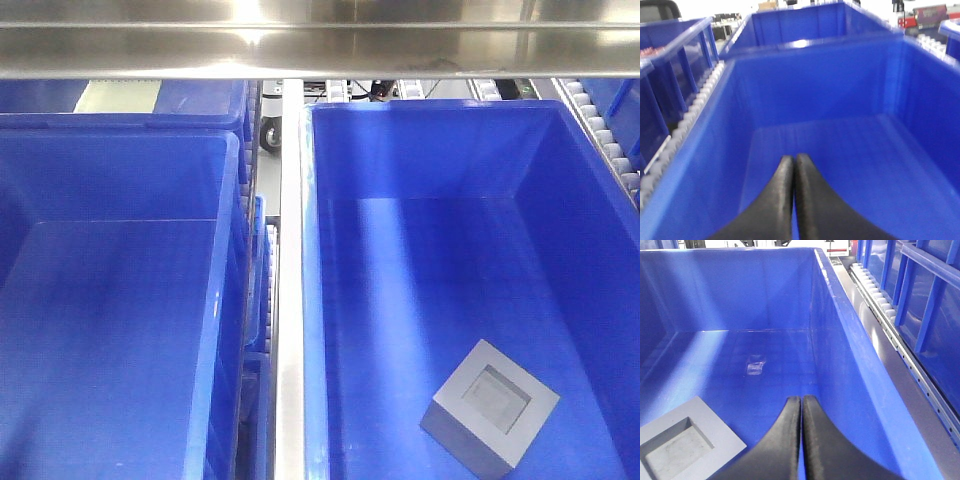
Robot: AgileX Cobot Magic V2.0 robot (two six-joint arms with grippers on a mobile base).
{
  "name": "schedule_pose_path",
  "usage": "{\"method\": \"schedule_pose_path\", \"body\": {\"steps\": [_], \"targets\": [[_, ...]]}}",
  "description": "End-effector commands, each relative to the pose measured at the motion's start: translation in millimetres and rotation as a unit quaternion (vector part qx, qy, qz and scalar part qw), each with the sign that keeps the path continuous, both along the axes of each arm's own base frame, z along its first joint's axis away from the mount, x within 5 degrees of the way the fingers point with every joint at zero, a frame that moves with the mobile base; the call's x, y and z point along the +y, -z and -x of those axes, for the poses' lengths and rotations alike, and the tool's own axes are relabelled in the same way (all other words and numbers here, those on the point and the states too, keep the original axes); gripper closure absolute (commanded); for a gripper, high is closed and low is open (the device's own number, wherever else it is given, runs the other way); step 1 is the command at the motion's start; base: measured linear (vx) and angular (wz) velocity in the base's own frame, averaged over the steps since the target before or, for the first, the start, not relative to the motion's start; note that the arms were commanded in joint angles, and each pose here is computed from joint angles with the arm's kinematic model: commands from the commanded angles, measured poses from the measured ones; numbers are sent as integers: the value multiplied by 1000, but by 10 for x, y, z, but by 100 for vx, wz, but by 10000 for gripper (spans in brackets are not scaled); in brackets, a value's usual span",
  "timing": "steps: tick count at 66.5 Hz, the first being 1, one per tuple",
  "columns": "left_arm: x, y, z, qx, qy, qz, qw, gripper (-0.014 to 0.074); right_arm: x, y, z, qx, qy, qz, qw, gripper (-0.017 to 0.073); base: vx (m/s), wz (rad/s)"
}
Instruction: Sort gray base to blue bin
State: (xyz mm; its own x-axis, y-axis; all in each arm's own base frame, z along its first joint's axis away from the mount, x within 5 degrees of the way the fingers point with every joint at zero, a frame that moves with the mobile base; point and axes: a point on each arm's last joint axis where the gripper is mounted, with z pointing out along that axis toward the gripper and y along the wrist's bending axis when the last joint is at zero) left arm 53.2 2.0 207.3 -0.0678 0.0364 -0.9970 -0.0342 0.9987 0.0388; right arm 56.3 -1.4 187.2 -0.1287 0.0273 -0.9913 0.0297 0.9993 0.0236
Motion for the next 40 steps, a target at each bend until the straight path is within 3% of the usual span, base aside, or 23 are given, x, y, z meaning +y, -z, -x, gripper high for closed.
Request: {"method": "schedule_pose_path", "body": {"steps": [1, 40], "targets": [[-5, -69, 1, -59, 4, 5, 998, 600, -3, -15, -18, -12, 1, 9, 1000, 564, 0, 0], [-4, 44, -15, -37, 4, 5, 999, 600, -3, -15, -18, -12, 1, 9, 1000, 564, 0, 0]]}}
